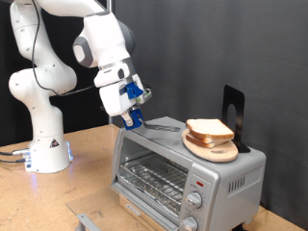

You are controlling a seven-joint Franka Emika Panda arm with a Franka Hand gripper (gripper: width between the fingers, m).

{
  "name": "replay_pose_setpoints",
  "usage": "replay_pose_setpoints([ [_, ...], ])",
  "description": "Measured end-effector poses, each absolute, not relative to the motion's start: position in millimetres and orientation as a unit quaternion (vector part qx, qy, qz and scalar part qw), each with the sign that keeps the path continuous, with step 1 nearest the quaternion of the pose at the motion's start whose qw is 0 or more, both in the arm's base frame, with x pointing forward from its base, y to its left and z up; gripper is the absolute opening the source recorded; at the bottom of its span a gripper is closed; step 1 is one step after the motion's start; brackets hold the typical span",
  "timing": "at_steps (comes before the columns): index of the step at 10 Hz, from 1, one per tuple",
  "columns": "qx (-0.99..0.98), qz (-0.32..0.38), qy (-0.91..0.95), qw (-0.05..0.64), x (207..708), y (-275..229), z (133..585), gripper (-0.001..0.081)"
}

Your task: Make a piece of toast with the oven

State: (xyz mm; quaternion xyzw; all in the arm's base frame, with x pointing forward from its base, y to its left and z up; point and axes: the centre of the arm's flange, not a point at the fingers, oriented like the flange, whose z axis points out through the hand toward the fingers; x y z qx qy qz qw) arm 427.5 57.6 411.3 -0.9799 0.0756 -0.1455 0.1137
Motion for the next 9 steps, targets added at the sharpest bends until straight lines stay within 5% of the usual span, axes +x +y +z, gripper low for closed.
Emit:
replay_pose_setpoints([
  [9,-0.977,-0.155,0.084,0.117,438.6,65.1,413.7,0.0447],
])
